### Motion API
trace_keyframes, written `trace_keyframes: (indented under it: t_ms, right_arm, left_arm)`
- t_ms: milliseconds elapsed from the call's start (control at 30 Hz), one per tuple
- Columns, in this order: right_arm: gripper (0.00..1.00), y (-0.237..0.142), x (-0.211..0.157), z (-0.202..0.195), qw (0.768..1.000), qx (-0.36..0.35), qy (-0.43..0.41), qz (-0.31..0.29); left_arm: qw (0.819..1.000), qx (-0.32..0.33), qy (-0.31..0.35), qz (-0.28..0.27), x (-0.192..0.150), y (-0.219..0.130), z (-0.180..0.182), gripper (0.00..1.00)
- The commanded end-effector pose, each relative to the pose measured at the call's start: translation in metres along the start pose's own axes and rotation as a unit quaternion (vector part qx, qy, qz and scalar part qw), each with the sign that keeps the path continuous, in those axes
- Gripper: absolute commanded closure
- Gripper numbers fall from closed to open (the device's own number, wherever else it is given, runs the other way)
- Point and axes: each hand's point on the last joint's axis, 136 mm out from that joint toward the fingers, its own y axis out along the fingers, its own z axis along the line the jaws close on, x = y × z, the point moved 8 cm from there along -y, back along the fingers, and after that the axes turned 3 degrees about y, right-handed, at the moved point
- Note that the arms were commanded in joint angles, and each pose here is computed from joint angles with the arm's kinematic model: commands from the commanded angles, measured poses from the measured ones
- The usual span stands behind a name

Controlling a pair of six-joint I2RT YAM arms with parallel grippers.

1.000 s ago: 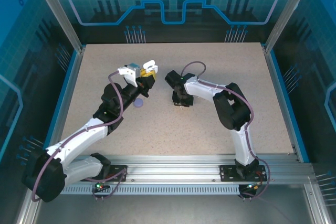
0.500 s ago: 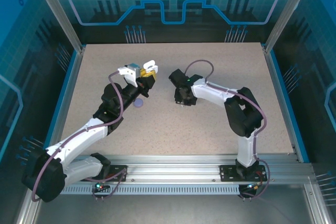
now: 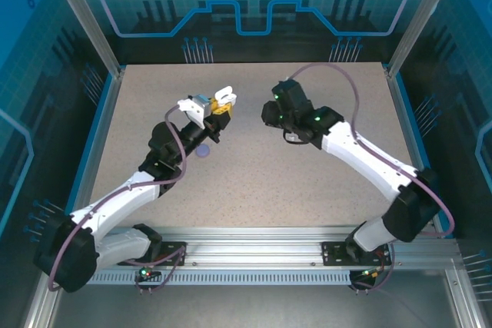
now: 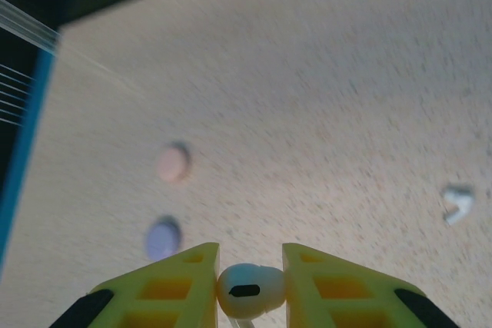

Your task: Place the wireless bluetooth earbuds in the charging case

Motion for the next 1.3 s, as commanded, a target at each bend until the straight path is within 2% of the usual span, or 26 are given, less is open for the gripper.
trace_keyframes:
  t_ms: [0, 367, 567, 767, 1000, 1267]
  right_arm:
    - [0.75, -0.031, 0.031, 0.019, 0.995, 0.071, -0.016, -0.075]
    - [0.74, -0.105, 0.068, 0.048, 0.951, 0.234, -0.026, -0.203]
    - [0.74, -0.119, 0.062, 0.054, 0.921, 0.299, -0.036, -0.246]
    - [0.75, -0.125, 0.052, 0.06, 0.893, 0.35, -0.05, -0.279]
    - [0.75, -0.119, 0.047, 0.064, 0.884, 0.364, -0.031, -0.291]
    - [0.75, -0.101, 0.043, 0.068, 0.889, 0.358, -0.011, -0.284]
  left_arm:
    - [0.997, -0.03, 0.056, -0.047, 0.011, 0.006, -0.008, 1.0]
    - [0.99, -0.057, 0.104, -0.073, 0.02, 0.027, -0.019, 1.0]
    - [0.986, -0.046, 0.133, -0.088, 0.029, 0.041, -0.029, 1.0]
    - [0.985, -0.014, 0.125, -0.114, 0.039, 0.051, -0.03, 1.0]
    - [0.99, -0.004, 0.084, -0.117, 0.041, 0.06, -0.031, 1.0]
    - [0.99, -0.005, 0.073, -0.118, 0.043, 0.062, -0.034, 1.0]
